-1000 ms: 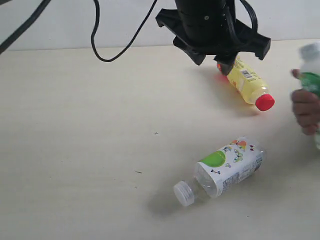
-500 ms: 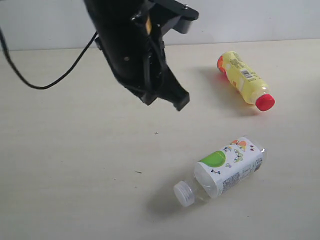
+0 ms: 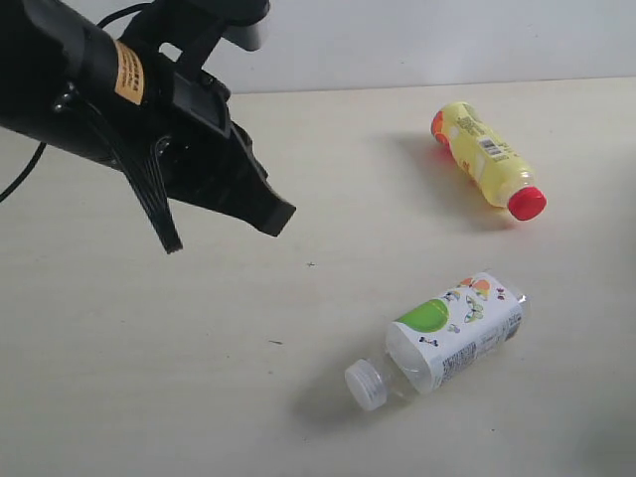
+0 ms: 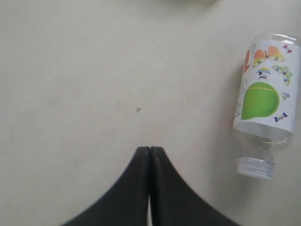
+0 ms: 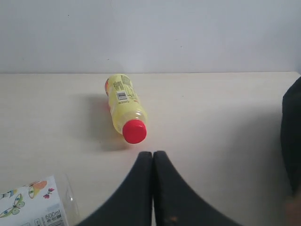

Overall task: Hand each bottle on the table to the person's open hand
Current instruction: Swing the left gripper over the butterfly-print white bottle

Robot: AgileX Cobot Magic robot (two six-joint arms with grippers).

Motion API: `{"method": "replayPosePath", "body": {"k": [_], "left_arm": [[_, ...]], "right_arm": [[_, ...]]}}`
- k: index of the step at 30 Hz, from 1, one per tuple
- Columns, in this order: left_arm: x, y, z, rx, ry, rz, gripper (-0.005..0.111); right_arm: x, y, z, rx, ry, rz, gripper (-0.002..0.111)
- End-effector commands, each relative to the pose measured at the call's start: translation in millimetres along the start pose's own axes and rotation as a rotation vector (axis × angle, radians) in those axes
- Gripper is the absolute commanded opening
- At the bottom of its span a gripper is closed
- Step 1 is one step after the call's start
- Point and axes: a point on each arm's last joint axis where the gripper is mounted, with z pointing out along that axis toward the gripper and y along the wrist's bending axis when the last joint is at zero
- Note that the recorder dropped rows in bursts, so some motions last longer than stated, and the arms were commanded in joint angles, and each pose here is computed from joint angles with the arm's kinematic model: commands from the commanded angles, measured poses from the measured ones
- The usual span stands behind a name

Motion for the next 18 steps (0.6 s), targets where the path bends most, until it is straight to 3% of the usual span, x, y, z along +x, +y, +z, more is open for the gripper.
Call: {"method": "replayPosePath", "body": {"k": [1, 18], "left_arm": [[-0.7, 0.5, -5.1, 0.003, -0.045, -0.003, 0.0], [3.0, 1.7, -4.9, -0.011, -0.005, 0.014, 0.0]], "right_arm": [[0.3, -0.3, 0.1, 0.005, -0.01, 0.0, 0.0], [0.9, -0.3, 0.1, 0.006, -0.003, 0.0, 0.0]]}}
